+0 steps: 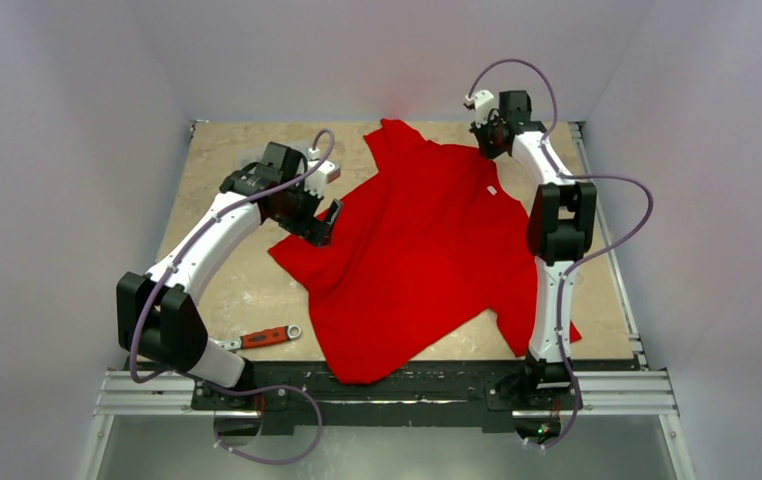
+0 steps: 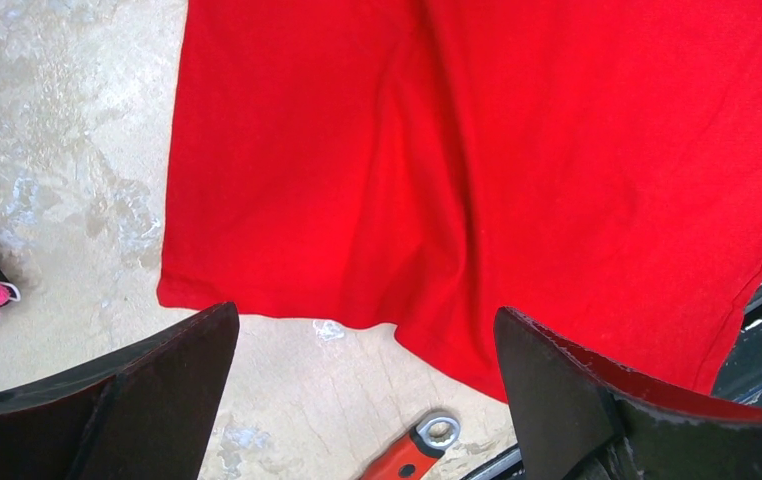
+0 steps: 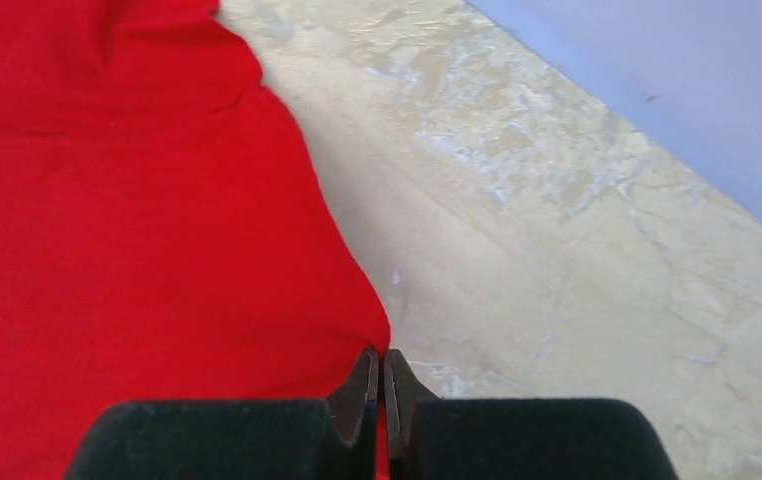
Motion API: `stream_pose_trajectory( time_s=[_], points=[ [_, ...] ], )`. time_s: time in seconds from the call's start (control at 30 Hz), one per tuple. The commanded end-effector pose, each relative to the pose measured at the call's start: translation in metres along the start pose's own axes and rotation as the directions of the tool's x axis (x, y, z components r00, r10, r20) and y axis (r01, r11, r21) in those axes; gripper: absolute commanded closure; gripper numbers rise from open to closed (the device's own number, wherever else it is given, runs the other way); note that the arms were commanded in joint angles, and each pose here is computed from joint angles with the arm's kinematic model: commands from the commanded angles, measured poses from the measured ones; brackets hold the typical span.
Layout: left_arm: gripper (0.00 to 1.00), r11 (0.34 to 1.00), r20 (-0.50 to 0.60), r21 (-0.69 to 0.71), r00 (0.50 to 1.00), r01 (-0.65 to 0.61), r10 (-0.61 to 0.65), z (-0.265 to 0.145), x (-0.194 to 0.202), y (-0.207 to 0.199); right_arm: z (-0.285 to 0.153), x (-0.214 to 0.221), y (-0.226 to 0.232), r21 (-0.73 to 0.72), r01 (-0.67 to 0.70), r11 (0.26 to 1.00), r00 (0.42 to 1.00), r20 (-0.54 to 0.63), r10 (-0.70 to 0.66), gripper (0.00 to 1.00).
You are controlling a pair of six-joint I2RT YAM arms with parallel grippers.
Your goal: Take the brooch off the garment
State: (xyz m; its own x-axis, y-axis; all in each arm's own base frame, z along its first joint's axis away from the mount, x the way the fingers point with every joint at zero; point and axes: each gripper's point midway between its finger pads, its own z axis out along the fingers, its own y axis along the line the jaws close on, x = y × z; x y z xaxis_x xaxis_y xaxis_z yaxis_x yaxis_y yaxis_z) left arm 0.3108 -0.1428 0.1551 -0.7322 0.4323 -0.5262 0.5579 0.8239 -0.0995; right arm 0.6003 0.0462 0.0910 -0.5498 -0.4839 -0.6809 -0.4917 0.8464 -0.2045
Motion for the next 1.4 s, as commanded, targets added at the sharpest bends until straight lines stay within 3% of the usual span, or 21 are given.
stream_pose_trajectory(
  time_s=[0.0,0.03,0.13,0.23,0.33,0.5,0.7,0.87,1.0,1.07,1.23,1.37],
  points=[
    [0.00,1.000,0.030,-0.014,1.000,0.001,-0.001,-0.005,-0.010,0.003,-0.008,-0.021,-0.039,0.170,0.061,0.984,0.997,0.032,-0.067,1.00],
    [0.00,1.000,0.027,-0.016,1.000,0.003,-0.002,-0.004,-0.010,0.003,-0.010,-0.024,-0.044,0.196,0.063,0.979,0.997,0.037,-0.071,1.00],
    [0.00,1.000,0.023,-0.024,1.000,0.009,-0.009,-0.003,-0.009,0.005,-0.019,-0.033,-0.056,0.249,0.050,0.967,0.996,0.058,-0.067,0.79],
    [0.00,0.999,0.029,-0.028,0.999,0.017,-0.016,-0.001,-0.010,0.005,-0.038,-0.042,-0.064,0.251,0.005,0.968,0.996,0.089,-0.028,0.44],
    [0.00,0.999,0.039,-0.016,0.998,0.043,-0.043,0.004,-0.012,0.003,-0.060,-0.042,-0.058,0.172,-0.055,0.984,0.994,0.100,0.038,0.29],
    [0.00,0.982,0.049,0.062,0.983,0.176,-0.179,0.021,-0.028,-0.010,-0.088,-0.015,-0.017,-0.043,-0.113,0.993,0.993,0.039,0.115,0.27],
    [0.00,0.900,0.034,0.182,0.912,0.396,-0.408,0.058,-0.045,-0.026,-0.101,0.002,0.069,-0.322,-0.231,0.918,0.972,-0.044,0.229,0.22],
    [0.00,0.839,0.088,0.203,0.844,0.505,-0.529,0.078,-0.052,-0.016,-0.110,-0.015,0.116,-0.445,-0.269,0.854,0.957,-0.027,0.287,0.08],
    [0.00,0.826,0.182,0.224,0.811,0.517,-0.556,0.047,-0.067,0.006,-0.117,-0.050,0.179,-0.593,-0.302,0.747,0.931,-0.013,0.365,0.06],
    [0.00,0.810,0.230,0.219,0.778,0.544,-0.585,0.019,-0.067,0.026,-0.113,-0.069,0.210,-0.618,-0.379,0.689,0.888,-0.034,0.458,0.07],
    [0.00,0.804,0.338,0.167,0.733,0.571,-0.590,-0.050,-0.051,0.061,-0.110,-0.115,0.294,-0.699,-0.397,0.595,0.841,-0.018,0.540,0.23],
    [0.00,0.765,0.396,0.099,0.680,0.637,-0.617,-0.091,-0.034,0.082,-0.095,-0.127,0.367,-0.716,-0.383,0.584,0.858,-0.042,0.512,0.31]
  ],
)
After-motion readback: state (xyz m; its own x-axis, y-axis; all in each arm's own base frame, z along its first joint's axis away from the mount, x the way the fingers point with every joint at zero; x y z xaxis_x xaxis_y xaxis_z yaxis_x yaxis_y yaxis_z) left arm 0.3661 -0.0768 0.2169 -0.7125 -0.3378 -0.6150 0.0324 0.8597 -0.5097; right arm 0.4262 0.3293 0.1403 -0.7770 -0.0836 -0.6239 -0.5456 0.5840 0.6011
